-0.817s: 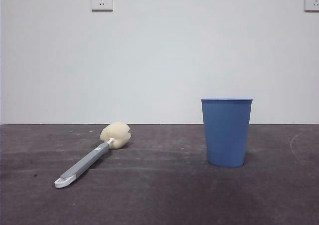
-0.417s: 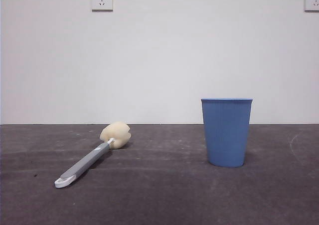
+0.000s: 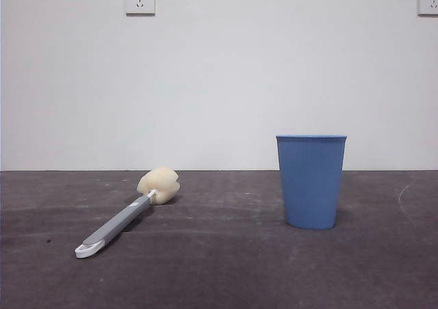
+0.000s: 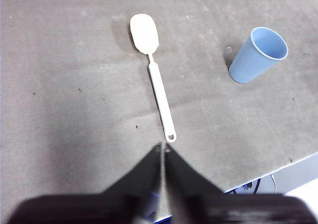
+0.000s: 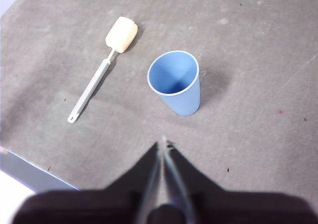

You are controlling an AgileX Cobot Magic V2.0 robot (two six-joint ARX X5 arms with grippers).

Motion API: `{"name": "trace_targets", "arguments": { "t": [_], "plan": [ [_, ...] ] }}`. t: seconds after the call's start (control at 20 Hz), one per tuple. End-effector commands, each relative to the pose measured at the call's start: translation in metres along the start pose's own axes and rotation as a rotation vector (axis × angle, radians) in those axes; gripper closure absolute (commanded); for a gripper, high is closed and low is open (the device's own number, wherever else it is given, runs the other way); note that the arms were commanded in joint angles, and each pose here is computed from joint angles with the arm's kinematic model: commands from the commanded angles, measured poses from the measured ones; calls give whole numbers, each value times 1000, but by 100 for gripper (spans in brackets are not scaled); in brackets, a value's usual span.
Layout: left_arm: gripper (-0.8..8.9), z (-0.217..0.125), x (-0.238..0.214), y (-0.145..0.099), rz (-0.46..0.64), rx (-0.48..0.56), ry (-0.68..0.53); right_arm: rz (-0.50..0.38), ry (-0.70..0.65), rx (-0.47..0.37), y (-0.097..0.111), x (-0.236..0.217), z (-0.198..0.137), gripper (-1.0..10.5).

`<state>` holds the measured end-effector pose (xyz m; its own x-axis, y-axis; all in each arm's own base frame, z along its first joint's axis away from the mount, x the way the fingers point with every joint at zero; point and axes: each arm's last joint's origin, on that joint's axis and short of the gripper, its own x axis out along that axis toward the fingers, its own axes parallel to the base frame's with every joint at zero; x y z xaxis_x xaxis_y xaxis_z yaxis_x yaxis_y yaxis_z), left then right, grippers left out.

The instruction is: Pick up the cup brush,pick up the cup,insert the brush into the cup,clean the cup,put the cup brush back,put the cup back to the fixed position on the table

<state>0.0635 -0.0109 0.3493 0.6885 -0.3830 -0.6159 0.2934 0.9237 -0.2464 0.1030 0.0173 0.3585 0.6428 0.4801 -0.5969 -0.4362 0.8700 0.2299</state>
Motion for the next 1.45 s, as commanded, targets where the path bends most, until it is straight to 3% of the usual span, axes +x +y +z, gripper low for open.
{"name": "trace_targets", "arguments": {
  "t": [0.05, 0.1, 0.15, 0.45, 0.55, 0.8, 0.95, 1.25, 1.45],
  "plan": [
    [357, 1, 0, 0, -3, 15, -10, 3, -9, -12, 1, -1, 1, 545],
    [198, 1, 0, 0, -4, 15, -10, 2, -12, -8, 0, 0, 2, 397],
    [177, 1, 0, -1, -14, 15, -10, 2, -15, 2, 0, 0, 2, 325],
    [179, 10, 9, 1, -77, 19, 2, 3, -14, 6, 0, 0, 2, 316],
    [179, 18, 16, 1, -151, 1, 4, 2, -20, 3, 0, 0, 3, 316],
    [180, 41, 53, 1, -216, -9, 71, 2, -25, 8, 0, 0, 3, 316],
    [180, 51, 90, -9, -160, 38, 156, 2, -20, 11, -1, 1, 4, 316],
    [182, 41, 182, -59, 28, 153, 344, 3, -6, 26, -3, 5, 5, 316],
    [187, 26, 228, -66, 160, 175, 436, 3, -5, 26, -3, 5, 5, 317]
  ]
}}
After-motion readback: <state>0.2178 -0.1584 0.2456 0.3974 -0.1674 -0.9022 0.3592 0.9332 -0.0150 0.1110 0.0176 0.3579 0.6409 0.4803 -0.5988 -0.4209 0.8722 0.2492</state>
